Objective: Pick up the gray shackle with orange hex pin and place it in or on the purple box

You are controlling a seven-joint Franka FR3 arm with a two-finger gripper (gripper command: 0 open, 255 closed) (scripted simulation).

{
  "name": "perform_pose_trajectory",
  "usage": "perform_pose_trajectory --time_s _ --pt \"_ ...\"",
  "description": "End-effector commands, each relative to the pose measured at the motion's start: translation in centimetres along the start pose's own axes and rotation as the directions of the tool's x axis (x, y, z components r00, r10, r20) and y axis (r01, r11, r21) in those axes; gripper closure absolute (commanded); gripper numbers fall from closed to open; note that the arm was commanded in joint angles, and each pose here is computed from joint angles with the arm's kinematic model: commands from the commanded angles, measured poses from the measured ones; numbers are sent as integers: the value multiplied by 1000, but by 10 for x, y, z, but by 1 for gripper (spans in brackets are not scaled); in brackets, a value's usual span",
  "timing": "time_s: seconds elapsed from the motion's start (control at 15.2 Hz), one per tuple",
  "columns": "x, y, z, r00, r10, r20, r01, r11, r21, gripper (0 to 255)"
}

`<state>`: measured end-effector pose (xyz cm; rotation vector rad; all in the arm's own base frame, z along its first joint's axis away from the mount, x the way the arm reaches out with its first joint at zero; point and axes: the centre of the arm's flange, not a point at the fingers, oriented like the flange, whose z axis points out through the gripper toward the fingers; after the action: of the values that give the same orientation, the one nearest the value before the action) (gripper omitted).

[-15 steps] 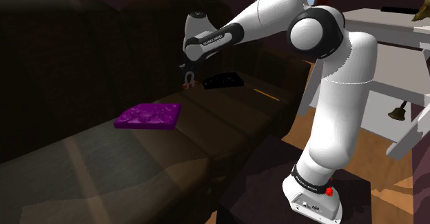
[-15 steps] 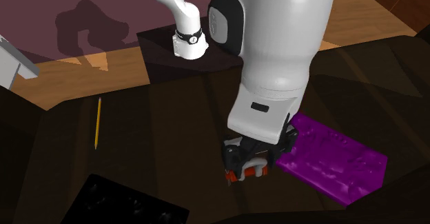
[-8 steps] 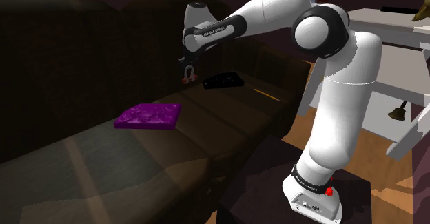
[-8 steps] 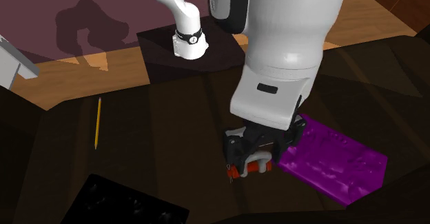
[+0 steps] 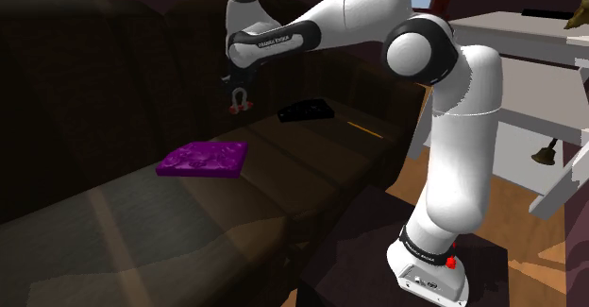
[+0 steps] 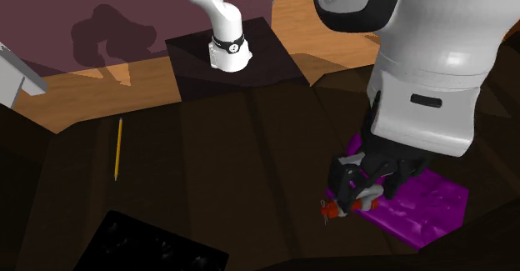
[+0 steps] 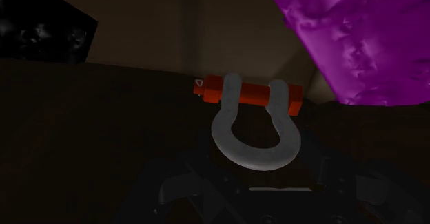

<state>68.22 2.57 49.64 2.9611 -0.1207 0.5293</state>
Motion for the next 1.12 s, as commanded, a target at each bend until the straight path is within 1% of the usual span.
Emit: perform_pose_trajectory --time_s 0.0,0.53,0.59,1.06 --pt "9 -26 -3 1000 1 0 -1 1000 -1 255" --pt "51 -122 -12 1000 1 0 -1 1000 -1 255" --pt "60 -142 -14 1000 1 0 -1 1000 -1 255" --pt "47 -146 20 1000 1 0 -1 1000 -1 255"
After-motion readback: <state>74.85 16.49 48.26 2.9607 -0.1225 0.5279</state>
